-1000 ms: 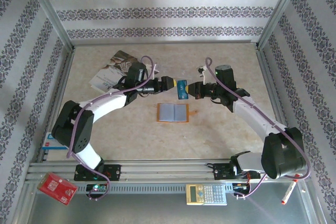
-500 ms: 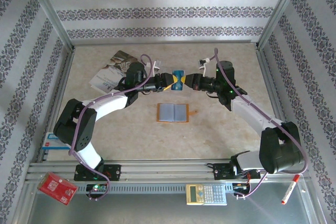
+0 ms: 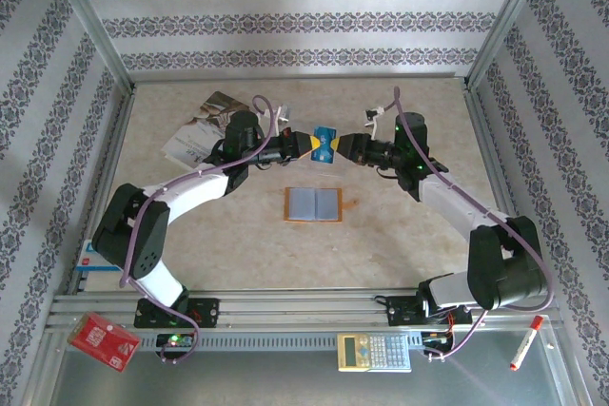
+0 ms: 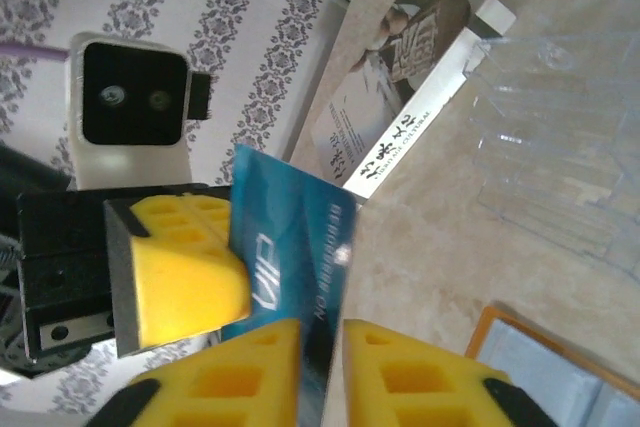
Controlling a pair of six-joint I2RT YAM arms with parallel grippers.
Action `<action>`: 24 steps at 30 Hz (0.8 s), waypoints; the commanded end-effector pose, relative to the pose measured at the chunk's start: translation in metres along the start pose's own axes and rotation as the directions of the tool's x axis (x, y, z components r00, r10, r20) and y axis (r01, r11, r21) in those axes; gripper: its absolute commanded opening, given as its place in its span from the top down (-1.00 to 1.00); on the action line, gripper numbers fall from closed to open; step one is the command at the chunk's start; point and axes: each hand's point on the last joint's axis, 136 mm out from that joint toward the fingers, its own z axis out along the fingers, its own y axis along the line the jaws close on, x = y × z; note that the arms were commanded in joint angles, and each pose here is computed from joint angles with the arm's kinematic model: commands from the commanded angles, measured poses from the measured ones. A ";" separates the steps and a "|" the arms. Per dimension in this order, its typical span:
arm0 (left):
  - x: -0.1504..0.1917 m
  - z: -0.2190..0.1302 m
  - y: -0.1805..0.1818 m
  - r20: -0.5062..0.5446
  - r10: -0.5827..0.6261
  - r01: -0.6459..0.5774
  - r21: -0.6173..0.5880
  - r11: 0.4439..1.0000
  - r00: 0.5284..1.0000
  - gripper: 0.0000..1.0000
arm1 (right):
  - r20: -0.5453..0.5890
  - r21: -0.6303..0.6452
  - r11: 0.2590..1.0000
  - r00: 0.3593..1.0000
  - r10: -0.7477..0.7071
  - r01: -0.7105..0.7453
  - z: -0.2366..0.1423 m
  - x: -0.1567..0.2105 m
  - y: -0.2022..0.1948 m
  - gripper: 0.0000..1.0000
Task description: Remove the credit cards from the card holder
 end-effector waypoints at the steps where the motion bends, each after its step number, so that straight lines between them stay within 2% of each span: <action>1: -0.006 -0.006 -0.012 0.009 0.089 -0.089 0.003 0.996 0.996 1.00 | 0.017 0.007 1.000 1.000 0.008 -0.008 -0.002 -0.003 -0.006 0.22; 2: -0.006 -0.006 -0.011 0.003 0.107 -0.106 -0.012 0.994 0.994 1.00 | 0.026 0.026 0.999 0.999 0.023 -0.024 -0.004 -0.005 -0.012 0.08; 4: -0.008 -0.010 -0.005 -0.013 0.150 -0.150 -0.072 0.986 0.989 1.00 | 0.048 0.057 0.997 0.998 0.043 -0.046 -0.009 -0.008 -0.022 -0.07; 6: -0.011 -0.016 0.007 -0.051 0.225 -0.230 -0.185 0.955 0.973 1.00 | 0.086 0.111 0.992 0.995 0.059 -0.068 -0.018 -0.012 -0.037 -0.27; 7: -0.012 -0.019 0.013 -0.081 0.269 -0.281 -0.236 0.930 0.960 1.00 | 0.103 0.138 0.988 0.993 0.060 -0.074 -0.022 -0.014 -0.044 -0.35; 10: -0.023 -0.030 0.032 -0.207 0.401 -0.451 -0.397 0.799 0.892 1.00 | 0.143 0.223 0.972 0.989 0.046 -0.077 -0.035 -0.016 -0.061 -0.52; 12: -0.029 -0.035 0.042 -0.335 0.482 -0.587 -0.424 0.690 0.809 1.00 | 0.148 0.277 0.958 0.989 0.030 -0.070 -0.042 -0.015 -0.070 -0.56; 14: -0.030 -0.036 0.046 -0.451 0.538 -0.699 -0.383 0.604 0.712 1.00 | 0.146 0.307 0.950 0.989 0.017 -0.061 -0.046 -0.014 -0.073 -0.58; 19: -0.049 -0.044 0.057 -0.651 0.594 -0.879 -0.300 0.370 0.472 1.00 | 0.158 0.340 0.939 0.987 0.000 -0.054 -0.054 -0.014 -0.078 -0.63; 22: -0.055 -0.048 0.064 -0.747 0.569 -0.934 -0.210 0.288 0.343 1.00 | 0.159 0.350 0.935 0.987 -0.010 -0.047 -0.056 -0.013 -0.078 -0.74; 24: -0.052 -0.049 0.067 -0.796 0.548 -0.955 -0.123 0.268 0.257 1.00 | 0.163 0.357 0.933 0.986 -0.017 -0.043 -0.058 -0.013 -0.079 -0.84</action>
